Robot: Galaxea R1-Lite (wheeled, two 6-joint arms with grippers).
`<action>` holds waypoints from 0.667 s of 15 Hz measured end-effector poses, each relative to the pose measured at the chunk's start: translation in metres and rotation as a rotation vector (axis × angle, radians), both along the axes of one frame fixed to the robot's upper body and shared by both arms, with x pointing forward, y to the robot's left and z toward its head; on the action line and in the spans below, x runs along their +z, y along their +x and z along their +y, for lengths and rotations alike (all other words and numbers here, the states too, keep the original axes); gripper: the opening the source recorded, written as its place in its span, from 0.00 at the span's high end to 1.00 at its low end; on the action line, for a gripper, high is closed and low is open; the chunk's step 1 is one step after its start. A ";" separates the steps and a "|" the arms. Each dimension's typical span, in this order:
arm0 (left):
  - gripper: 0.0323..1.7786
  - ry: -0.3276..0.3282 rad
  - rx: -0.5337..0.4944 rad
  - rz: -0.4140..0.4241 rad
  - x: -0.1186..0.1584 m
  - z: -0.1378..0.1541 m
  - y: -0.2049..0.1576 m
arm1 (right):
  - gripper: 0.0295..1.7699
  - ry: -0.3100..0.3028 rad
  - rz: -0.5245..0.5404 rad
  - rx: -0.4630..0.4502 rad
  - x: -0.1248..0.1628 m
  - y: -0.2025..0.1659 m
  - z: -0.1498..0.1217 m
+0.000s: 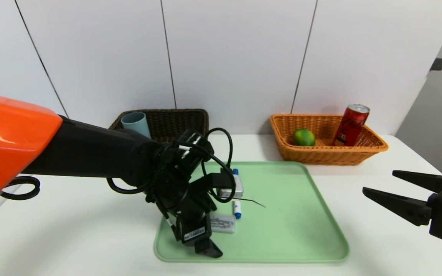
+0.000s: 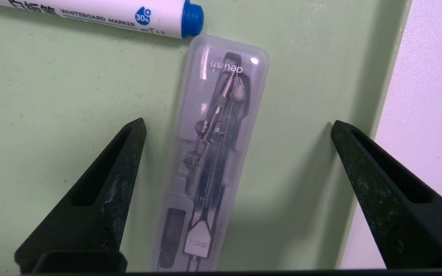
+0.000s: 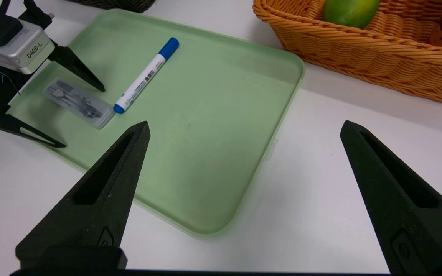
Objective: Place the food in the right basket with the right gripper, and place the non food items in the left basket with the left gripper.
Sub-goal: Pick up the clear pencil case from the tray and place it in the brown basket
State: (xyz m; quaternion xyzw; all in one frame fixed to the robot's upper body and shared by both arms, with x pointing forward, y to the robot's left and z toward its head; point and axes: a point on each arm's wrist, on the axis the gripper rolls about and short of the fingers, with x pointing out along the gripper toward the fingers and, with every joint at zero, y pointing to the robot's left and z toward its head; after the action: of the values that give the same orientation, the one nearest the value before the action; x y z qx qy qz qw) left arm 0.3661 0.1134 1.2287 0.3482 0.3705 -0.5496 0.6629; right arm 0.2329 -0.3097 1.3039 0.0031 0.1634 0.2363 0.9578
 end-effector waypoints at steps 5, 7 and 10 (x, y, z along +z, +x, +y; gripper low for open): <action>0.37 0.005 0.014 -0.004 0.000 0.002 0.002 | 0.03 0.000 0.003 0.003 -0.001 0.001 0.000; 0.46 0.007 0.012 -0.004 0.000 0.002 0.002 | 0.03 0.000 0.004 0.003 -0.001 0.001 0.001; 0.55 0.009 0.011 -0.004 0.000 0.003 0.001 | 0.03 0.000 0.006 0.004 -0.001 0.001 0.001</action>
State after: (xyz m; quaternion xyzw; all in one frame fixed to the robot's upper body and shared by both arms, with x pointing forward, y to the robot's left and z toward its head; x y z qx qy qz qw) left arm 0.3669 0.1161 1.2288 0.3504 0.3734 -0.5435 0.6651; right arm 0.2338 -0.3090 1.3029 0.0033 0.1664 0.2383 0.9568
